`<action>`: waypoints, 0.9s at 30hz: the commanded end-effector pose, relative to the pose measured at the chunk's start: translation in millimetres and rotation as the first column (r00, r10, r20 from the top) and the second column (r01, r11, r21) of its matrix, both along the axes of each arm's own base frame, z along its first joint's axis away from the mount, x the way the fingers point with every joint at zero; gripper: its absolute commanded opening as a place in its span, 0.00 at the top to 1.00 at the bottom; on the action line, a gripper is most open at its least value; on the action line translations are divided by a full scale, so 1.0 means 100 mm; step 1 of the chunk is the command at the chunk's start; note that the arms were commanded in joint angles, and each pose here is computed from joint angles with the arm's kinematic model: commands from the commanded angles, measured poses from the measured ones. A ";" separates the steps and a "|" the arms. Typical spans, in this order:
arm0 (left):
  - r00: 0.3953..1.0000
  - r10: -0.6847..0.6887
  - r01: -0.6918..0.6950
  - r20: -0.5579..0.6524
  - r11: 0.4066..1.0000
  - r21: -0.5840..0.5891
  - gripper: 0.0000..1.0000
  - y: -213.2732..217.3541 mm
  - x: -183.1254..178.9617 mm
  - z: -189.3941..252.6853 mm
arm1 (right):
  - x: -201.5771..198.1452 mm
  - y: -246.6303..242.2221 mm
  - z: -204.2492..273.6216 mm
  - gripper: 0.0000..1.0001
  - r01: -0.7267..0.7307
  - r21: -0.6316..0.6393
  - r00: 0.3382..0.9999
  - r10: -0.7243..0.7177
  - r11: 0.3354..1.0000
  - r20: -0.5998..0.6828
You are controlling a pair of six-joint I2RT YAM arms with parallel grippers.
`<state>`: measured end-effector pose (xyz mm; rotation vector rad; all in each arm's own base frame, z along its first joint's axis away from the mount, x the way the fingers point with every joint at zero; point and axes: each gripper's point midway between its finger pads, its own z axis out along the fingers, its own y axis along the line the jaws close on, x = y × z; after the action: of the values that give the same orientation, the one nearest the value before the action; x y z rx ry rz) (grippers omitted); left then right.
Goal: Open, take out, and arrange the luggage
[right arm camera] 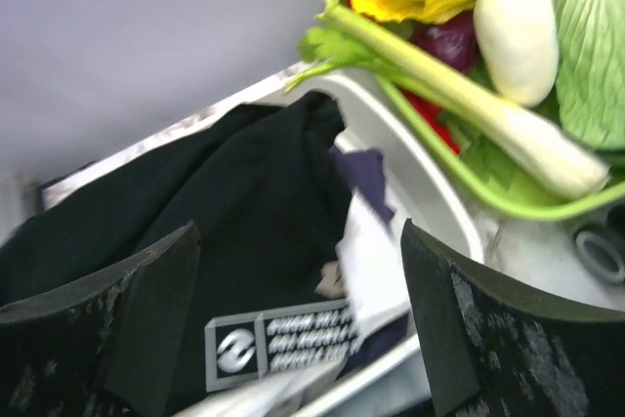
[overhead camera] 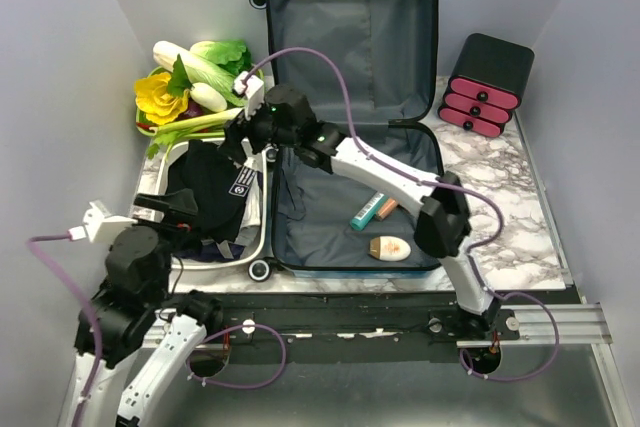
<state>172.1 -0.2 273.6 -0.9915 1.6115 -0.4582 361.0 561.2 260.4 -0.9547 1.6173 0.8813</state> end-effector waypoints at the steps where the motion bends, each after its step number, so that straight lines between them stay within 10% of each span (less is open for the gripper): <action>1: 0.992 0.095 -0.077 -0.079 0.975 0.210 0.01 0.33 -0.13 0.17 | -0.61 -0.30 0.21 0.09 -0.115 0.014 0.980 0.116 0.993 -0.164; 14: 0.968 0.117 -0.035 -0.222 0.938 0.344 0.01 0.20 0.78 0.10 | -1.82 -0.11 -0.60 0.14 -0.388 -0.182 0.918 0.361 0.904 -0.163; 27: 0.928 -0.255 0.262 -0.272 0.965 -0.012 0.01 -0.05 1.50 -0.77 | -1.36 -0.38 -1.44 0.18 -0.116 -0.341 0.993 0.108 0.933 -0.042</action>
<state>298.6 29.1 208.5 -0.9816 1.9408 -0.1967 192.6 548.3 128.7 -1.3554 1.7957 0.9208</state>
